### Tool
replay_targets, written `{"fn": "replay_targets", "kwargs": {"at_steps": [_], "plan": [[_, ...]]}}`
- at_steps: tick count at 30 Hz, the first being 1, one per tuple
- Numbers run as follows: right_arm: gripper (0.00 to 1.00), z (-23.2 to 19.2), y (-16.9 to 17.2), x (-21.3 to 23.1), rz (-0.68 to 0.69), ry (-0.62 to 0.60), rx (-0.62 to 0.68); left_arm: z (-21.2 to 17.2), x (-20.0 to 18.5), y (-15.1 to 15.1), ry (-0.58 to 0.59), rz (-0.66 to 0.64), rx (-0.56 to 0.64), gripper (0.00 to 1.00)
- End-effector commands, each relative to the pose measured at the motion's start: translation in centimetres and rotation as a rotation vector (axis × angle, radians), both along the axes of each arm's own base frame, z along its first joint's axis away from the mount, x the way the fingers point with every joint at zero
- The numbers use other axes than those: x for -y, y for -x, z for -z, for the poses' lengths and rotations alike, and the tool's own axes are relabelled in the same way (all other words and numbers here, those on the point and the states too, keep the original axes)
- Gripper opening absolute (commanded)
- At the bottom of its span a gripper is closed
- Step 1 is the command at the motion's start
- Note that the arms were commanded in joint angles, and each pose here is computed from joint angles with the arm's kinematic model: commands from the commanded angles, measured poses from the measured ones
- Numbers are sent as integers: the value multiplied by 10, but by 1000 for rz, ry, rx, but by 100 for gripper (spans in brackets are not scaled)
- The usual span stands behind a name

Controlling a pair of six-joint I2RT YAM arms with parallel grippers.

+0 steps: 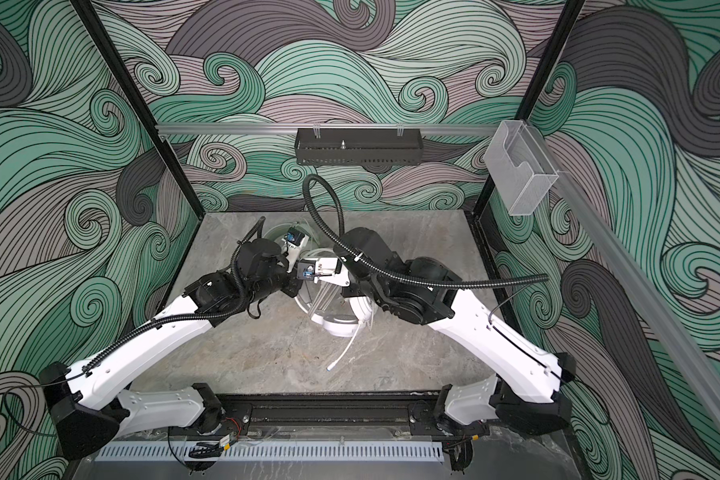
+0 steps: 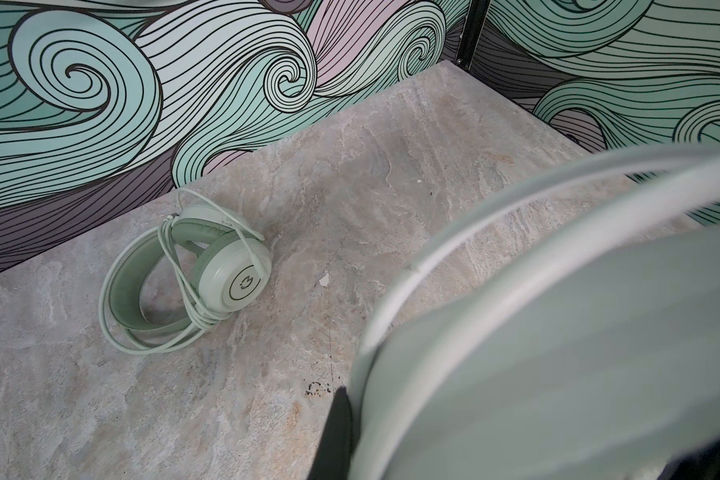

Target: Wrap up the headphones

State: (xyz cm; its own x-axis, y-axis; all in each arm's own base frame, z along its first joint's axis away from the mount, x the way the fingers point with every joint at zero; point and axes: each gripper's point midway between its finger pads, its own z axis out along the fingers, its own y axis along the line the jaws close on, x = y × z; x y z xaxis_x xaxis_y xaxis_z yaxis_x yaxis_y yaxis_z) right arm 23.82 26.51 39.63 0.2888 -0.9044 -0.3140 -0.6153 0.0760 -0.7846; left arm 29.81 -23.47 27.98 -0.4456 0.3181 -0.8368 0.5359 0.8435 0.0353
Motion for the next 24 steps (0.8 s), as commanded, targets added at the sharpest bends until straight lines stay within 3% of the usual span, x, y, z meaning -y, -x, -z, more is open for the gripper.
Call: {"fn": "replay_targets", "kwargs": {"at_steps": [1, 10, 13, 21, 24], "plan": [[0, -85, -14, 18, 75, -174, 219, 33, -14, 16, -138, 41, -69, 0], [0, -98, -25, 14, 94, -91, 372, 30, -17, 19, -105, 20, -62, 0], [0, -96, -20, 0, 45, -26, 415, 29, -17, 19, -106, 25, -60, 0], [0, -110, -17, -16, 26, -28, 488, 28, -23, 17, -106, -9, -45, 0], [0, -121, -17, -17, 38, 0, 572, 29, -27, 17, -110, -27, -39, 0]]}}
